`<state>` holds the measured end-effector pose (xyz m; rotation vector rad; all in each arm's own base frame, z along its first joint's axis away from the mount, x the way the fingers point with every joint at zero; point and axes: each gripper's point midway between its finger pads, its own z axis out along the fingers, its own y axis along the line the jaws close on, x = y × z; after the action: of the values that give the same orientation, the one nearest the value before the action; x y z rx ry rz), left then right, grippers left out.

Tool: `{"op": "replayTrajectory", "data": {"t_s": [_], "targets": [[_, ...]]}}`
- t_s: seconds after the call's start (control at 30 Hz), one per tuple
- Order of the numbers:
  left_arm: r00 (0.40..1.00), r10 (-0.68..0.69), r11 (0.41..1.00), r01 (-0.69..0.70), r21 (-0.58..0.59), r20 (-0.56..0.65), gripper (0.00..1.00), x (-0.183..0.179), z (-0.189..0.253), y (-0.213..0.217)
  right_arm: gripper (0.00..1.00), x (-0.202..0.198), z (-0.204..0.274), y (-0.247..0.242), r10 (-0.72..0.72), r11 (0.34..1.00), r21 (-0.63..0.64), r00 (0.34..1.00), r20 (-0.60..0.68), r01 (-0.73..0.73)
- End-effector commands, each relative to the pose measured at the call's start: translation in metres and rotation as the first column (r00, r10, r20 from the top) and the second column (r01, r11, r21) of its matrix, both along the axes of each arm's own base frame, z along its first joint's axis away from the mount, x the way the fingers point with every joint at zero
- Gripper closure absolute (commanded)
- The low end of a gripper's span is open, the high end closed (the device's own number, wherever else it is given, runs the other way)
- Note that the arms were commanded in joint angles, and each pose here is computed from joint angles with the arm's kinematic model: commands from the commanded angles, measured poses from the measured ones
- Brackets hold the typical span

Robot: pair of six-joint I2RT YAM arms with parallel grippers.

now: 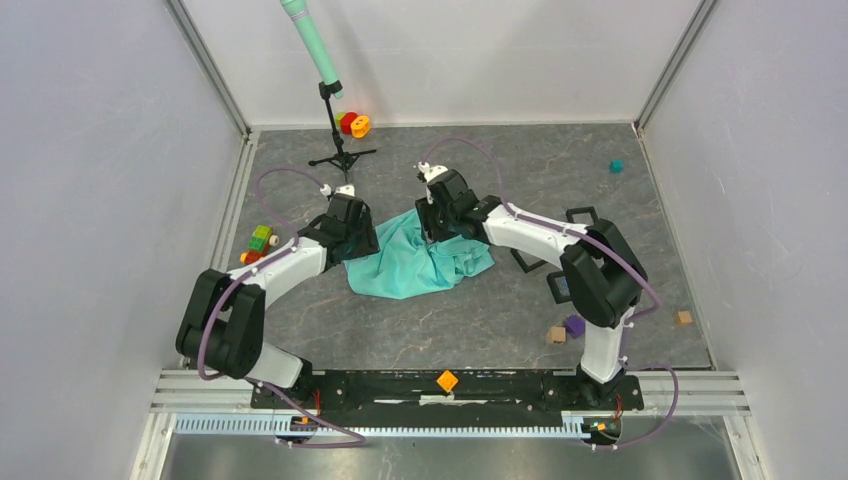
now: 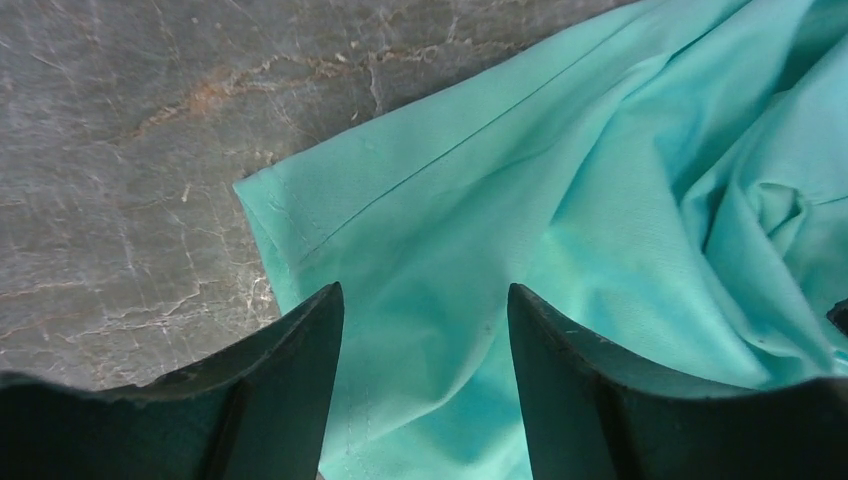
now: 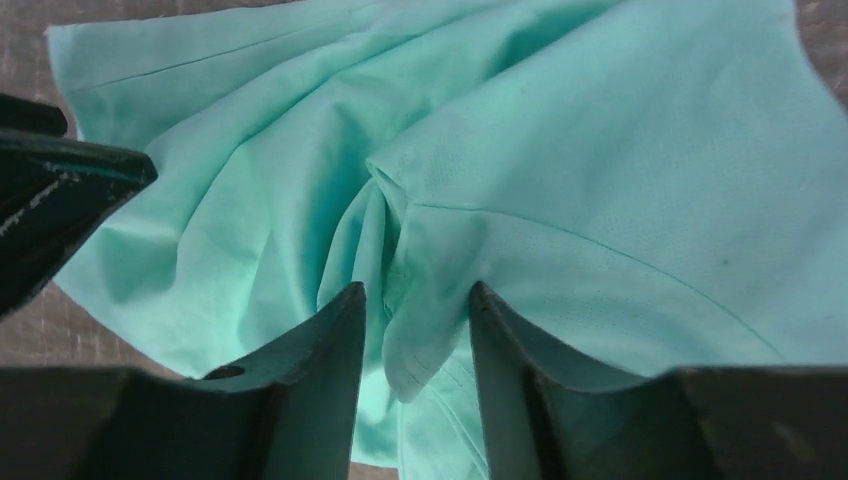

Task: Remove the brooch from the garment
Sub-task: Flatten out the clothes at the center of the board.

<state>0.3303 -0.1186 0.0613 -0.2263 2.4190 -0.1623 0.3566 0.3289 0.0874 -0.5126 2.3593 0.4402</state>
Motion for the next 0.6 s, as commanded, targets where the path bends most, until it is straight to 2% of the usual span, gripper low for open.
{"op": "replayTrajectory", "data": {"t_s": [0.0, 0.1, 0.17, 0.2, 0.33, 0.47, 0.57], "targets": [[0.999, -0.054, 0.998, 0.054, -0.037, -0.006, 0.36, 0.010, -0.001, -0.008, 0.71, 0.008, 0.006, 0.000, -0.055, 0.998, -0.013, 0.998, -0.001, 0.055], [0.997, -0.069, 0.995, 0.067, -0.079, -0.026, 0.45, 0.009, -0.009, -0.013, 1.00, 0.009, 0.026, -0.016, -0.082, 0.996, -0.034, 0.995, 0.052, 0.084], [0.996, -0.080, 0.992, 0.074, -0.105, -0.049, 0.50, 0.009, -0.014, -0.017, 1.00, 0.008, 0.044, -0.029, -0.099, 0.994, -0.032, 0.992, 0.084, 0.102], [0.995, -0.080, 0.991, 0.072, -0.110, -0.061, 0.57, 0.009, -0.017, -0.017, 1.00, 0.007, 0.054, -0.036, -0.108, 0.994, -0.024, 0.989, 0.101, 0.111], [0.996, -0.051, 0.992, 0.043, -0.115, -0.071, 0.97, 0.012, -0.020, -0.012, 1.00, 0.007, 0.082, -0.076, -0.176, 0.984, 0.002, 0.976, 0.127, 0.177], [0.999, 0.030, 0.991, -0.033, -0.129, -0.025, 0.98, 0.025, -0.006, 0.002, 1.00, 0.023, 0.108, -0.123, -0.258, 0.966, 0.070, 0.959, 0.122, 0.250], [0.989, 0.147, 0.976, -0.143, -0.166, 0.012, 0.98, 0.035, 0.011, 0.026, 1.00, 0.026, 0.134, -0.150, -0.305, 0.952, 0.085, 0.940, 0.151, 0.295]]}}
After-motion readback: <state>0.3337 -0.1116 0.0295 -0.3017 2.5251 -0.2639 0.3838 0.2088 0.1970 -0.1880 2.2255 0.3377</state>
